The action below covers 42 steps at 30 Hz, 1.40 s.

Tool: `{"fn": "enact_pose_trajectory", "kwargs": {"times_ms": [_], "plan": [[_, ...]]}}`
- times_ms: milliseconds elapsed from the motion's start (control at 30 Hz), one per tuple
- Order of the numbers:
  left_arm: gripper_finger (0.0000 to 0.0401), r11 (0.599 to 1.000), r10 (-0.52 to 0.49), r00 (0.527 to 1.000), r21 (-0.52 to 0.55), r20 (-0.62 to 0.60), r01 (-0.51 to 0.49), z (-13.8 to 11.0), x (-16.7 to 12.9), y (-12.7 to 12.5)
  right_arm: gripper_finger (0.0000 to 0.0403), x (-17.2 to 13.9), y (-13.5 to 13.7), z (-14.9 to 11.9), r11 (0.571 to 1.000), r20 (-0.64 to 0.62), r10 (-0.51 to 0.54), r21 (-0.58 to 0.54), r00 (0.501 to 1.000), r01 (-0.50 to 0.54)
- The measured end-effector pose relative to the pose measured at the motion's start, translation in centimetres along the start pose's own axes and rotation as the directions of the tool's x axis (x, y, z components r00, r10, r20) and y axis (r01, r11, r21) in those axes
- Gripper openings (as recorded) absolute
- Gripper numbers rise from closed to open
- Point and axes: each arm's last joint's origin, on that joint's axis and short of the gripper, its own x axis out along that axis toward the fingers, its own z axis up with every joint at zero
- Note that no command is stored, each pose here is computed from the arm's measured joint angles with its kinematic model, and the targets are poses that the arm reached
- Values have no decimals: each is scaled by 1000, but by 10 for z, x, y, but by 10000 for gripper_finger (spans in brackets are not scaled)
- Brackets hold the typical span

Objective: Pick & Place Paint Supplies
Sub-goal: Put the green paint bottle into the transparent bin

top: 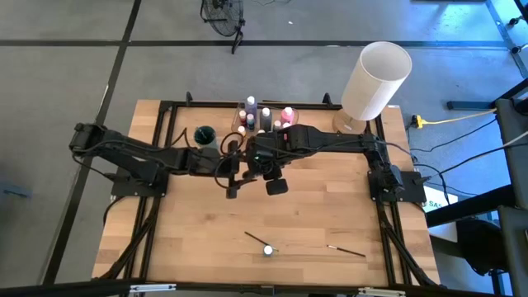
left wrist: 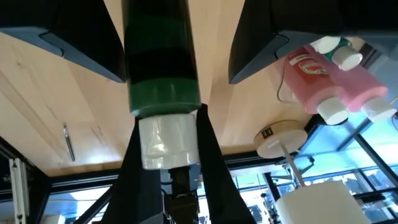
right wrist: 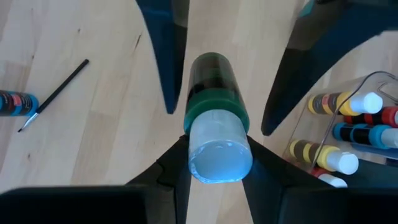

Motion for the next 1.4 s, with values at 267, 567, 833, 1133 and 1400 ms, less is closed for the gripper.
{"fn": "enact_pose_trajectory", "kwargs": {"times_ms": [267,567,833,1133,1400], "plan": [[201,1000,4,1000,1,5,-4,0,0,0,134,0,-1,3,1000,27,-11,10,1000,11],[108,998,51,999,20,-3,-51,0,0,2,185,-1,1,6,997,48,-45,64,998,42],[108,996,91,996,6,-6,-91,0,0,3,174,-29,26,-13,955,-112,-249,134,962,263],[108,996,-89,959,6,268,91,25,-4,-1,160,-60,73,-17,959,-36,-196,203,980,199],[109,984,-175,885,101,431,146,42,-14,-20,160,-63,101,1,936,148,-317,205,937,285]]}}
